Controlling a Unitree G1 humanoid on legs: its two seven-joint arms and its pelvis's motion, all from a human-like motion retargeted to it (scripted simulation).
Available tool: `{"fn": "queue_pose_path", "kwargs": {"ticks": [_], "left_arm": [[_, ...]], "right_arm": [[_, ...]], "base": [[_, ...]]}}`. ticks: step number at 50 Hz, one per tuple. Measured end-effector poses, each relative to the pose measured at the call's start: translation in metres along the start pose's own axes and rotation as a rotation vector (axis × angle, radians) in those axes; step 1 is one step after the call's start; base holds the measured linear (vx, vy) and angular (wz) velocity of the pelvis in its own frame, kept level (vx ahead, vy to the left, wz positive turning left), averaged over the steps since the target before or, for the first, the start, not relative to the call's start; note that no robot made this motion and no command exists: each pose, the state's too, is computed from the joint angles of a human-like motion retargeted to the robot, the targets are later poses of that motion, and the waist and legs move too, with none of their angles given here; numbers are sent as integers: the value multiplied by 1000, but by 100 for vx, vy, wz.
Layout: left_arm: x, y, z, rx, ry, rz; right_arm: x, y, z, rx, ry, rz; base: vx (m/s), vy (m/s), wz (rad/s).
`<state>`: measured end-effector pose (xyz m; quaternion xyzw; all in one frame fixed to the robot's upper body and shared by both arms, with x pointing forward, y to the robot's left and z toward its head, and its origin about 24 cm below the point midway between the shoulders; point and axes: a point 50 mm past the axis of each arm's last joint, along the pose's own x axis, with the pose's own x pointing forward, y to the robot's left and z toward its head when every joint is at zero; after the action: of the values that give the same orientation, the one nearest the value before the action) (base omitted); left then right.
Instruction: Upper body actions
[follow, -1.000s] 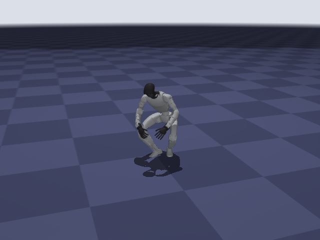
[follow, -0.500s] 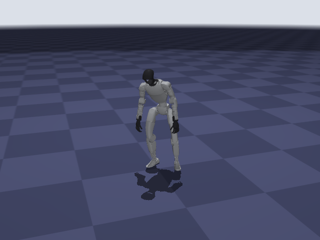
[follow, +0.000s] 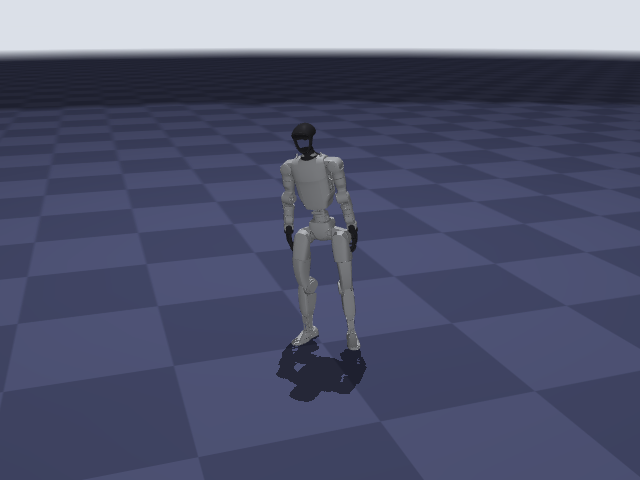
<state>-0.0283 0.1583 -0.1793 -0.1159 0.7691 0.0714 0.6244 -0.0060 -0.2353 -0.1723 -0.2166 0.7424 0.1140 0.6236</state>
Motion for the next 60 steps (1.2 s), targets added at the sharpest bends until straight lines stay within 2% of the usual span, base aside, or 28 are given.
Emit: {"fn": "queue_pose_path", "kwargs": {"ticks": [10,18,23,28,34,39,42,50,55,60], "left_arm": [[-22,4,85,238,-195,143],[-84,-47,204,391,-611,95],[-161,-82,277,571,-979,86],[-269,-111,326,671,-1344,100],[-387,-151,324,748,-1747,-155],[-456,-174,299,850,-2019,-273],[-453,-176,291,890,-2041,-303],[-372,-156,283,813,-1824,-494],[-373,-154,285,744,-1800,-587],[-402,-173,281,838,-1720,-770]], "right_arm": [[-14,-22,73,-246,-208,-157],[-77,-69,193,-337,-590,-312],[-153,-98,260,-434,-907,-445],[-252,-134,295,-506,-1224,-617],[-377,-146,300,-637,-1606,-880],[-438,-136,281,-835,-1805,-970],[-434,-118,275,-966,-1856,-861],[-380,-68,260,-1204,-1845,-513],[-390,-66,260,-1187,-1919,-547],[-428,-92,260,-1104,-1914,-641]], "base": [[-2,0,15],[-37,2,-22],[-43,6,-16],[-28,10,-70],[-24,2,-61],[-10,20,-7],[-2,18,-22],[2,6,-8],[-1,-2,-2],[-6,-26,1]]}}
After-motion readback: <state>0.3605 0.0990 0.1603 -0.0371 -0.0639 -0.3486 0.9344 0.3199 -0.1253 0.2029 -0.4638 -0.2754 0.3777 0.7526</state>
